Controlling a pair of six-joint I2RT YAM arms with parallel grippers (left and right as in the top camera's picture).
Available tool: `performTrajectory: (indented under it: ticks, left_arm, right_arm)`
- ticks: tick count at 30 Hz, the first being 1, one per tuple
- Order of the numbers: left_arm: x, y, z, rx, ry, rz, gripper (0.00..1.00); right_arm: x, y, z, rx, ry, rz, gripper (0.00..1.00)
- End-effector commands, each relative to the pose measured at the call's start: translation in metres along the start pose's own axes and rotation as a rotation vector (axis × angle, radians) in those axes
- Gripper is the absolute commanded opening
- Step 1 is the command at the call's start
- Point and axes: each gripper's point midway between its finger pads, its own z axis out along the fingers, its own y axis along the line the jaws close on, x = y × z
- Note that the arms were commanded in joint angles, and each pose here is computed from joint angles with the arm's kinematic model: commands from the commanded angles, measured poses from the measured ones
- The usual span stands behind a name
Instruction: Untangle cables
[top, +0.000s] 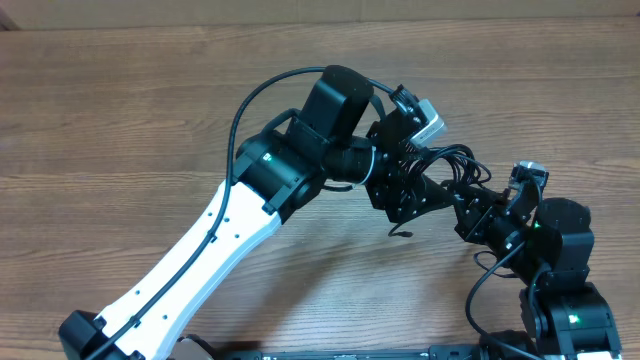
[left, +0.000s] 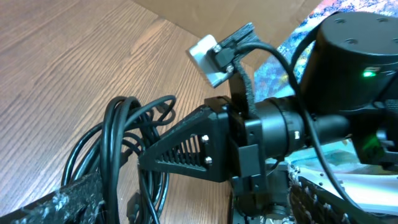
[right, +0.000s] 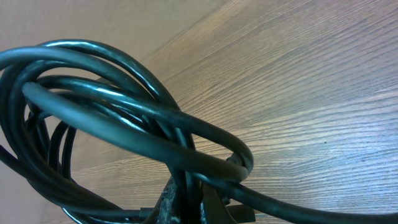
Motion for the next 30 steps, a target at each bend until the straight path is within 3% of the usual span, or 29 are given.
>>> performTrajectory:
  ticks: [1,24,25,27,29,30]
  left_arm:
    - [0.000,0.004,0.007,0.013,0.010,-0.024,0.94]
    - [0.009,-0.006,0.024,0.018,0.047,-0.025,0.90]
    - [0.009,-0.006,0.024,0.018,0.048,-0.026,0.86]
    - [0.009,-0.006,0.024,0.018,0.048,-0.026,0.63]
    - [0.009,-0.006,0.024,0.018,0.048,-0.026,0.16]
    - [0.009,-0.006,0.024,0.018,0.048,-0.026,0.04]
  right_arm:
    - [-0.005,0.007,-0.003,-0.028,-0.017,-0.007,0.04]
    - [-0.009,0.015,-0.004,-0.068,-0.030,-0.016,0.04]
    - [-0.009,0.016,-0.004,-0.069,-0.031,-0.016,0.04]
    - [-0.009,0.016,-0.004,-0.070,-0.031,-0.017,0.04]
    - [-0.010,0.016,-0.004,-0.071,-0.033,-0.017,0.04]
    - [-0.010,0.017,-0.004,-0.074,-0.033,-0.019,0.04]
